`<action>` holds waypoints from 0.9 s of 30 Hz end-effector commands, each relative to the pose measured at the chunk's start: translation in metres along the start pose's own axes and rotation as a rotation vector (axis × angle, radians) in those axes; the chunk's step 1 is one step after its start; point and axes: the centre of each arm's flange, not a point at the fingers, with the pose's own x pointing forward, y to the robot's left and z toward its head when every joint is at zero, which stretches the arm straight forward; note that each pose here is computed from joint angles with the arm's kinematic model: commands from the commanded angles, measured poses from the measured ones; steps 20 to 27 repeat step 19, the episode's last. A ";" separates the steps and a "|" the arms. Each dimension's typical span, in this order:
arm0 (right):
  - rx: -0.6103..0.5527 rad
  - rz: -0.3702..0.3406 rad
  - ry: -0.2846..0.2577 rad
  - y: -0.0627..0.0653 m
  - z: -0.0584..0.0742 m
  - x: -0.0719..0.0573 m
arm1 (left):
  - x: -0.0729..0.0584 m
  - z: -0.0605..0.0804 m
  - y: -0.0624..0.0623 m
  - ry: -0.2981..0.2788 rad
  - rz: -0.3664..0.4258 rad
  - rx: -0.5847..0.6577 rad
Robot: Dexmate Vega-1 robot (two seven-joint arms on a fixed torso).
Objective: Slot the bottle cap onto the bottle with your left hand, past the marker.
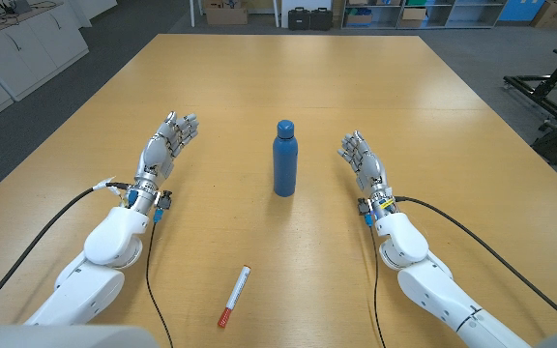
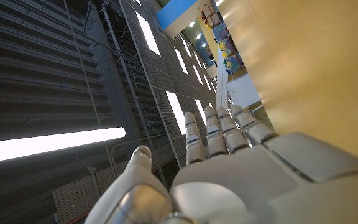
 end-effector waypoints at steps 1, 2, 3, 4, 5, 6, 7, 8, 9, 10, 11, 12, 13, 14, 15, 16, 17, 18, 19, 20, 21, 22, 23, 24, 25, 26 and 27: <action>0.008 0.006 -0.003 -0.002 -0.004 0.014 | 0.021 -0.035 -0.012 0.077 -0.052 -0.108; 0.011 0.008 -0.003 -0.002 -0.004 0.015 | 0.021 -0.036 -0.012 0.078 -0.052 -0.107; 0.016 0.006 -0.001 -0.002 -0.005 0.016 | 0.021 -0.037 -0.014 0.079 -0.056 -0.112; 0.018 0.005 0.000 -0.002 -0.005 0.016 | 0.021 -0.038 -0.014 0.078 -0.057 -0.114; 0.019 0.004 0.001 -0.003 -0.006 0.016 | 0.021 -0.039 -0.015 0.079 -0.059 -0.119; 0.022 0.000 0.001 -0.003 -0.007 0.015 | 0.022 -0.041 -0.016 0.080 -0.063 -0.122; 0.023 -0.001 0.001 -0.003 -0.007 0.015 | 0.022 -0.041 -0.016 0.080 -0.065 -0.123; 0.021 -0.003 0.001 -0.003 -0.008 0.015 | 0.022 -0.042 -0.017 0.078 -0.069 -0.129; 0.022 -0.007 0.002 -0.003 -0.009 0.015 | 0.023 -0.042 -0.018 0.078 -0.073 -0.132; 0.022 -0.010 0.002 -0.003 -0.009 0.015 | 0.023 -0.043 -0.018 0.078 -0.075 -0.131; 0.020 -0.010 0.002 -0.003 -0.009 0.015 | 0.023 -0.042 -0.019 0.078 -0.076 -0.128; 0.019 -0.010 0.002 -0.003 -0.010 0.016 | 0.023 -0.042 -0.019 0.077 -0.078 -0.126; 0.020 -0.011 0.003 -0.003 -0.010 0.016 | 0.023 -0.042 -0.019 0.078 -0.080 -0.126; 0.021 -0.012 0.005 -0.003 -0.010 0.016 | 0.023 -0.042 -0.019 0.079 -0.081 -0.126; 0.022 -0.013 0.007 -0.003 -0.011 0.016 | 0.023 -0.042 -0.019 0.080 -0.081 -0.125; 0.022 -0.013 0.007 -0.003 -0.011 0.016 | 0.023 -0.042 -0.018 0.080 -0.080 -0.124; 0.020 -0.013 0.007 -0.003 -0.012 0.016 | 0.023 -0.041 -0.018 0.082 -0.080 -0.123; 0.022 -0.014 0.008 -0.003 -0.012 0.016 | 0.023 -0.041 -0.018 0.083 -0.078 -0.122; 0.022 -0.016 0.009 -0.003 -0.013 0.016 | 0.023 -0.041 -0.017 0.082 -0.078 -0.122; 0.022 -0.016 0.009 -0.003 -0.013 0.016 | 0.023 -0.041 -0.017 0.082 -0.078 -0.122; 0.022 -0.016 0.009 -0.003 -0.013 0.016 | 0.023 -0.041 -0.017 0.082 -0.078 -0.122; 0.022 -0.016 0.009 -0.003 -0.013 0.016 | 0.023 -0.041 -0.017 0.082 -0.078 -0.122; 0.022 -0.016 0.009 -0.003 -0.013 0.016 | 0.023 -0.041 -0.017 0.082 -0.078 -0.122; 0.022 -0.016 0.009 -0.003 -0.013 0.016 | 0.023 -0.041 -0.017 0.082 -0.078 -0.122; 0.022 -0.016 0.009 -0.003 -0.013 0.016 | 0.023 -0.041 -0.017 0.082 -0.078 -0.122; 0.022 -0.016 0.009 -0.003 -0.013 0.016 | 0.023 -0.041 -0.017 0.082 -0.078 -0.122; 0.022 -0.016 0.009 -0.003 -0.013 0.016 | 0.023 -0.041 -0.017 0.082 -0.078 -0.122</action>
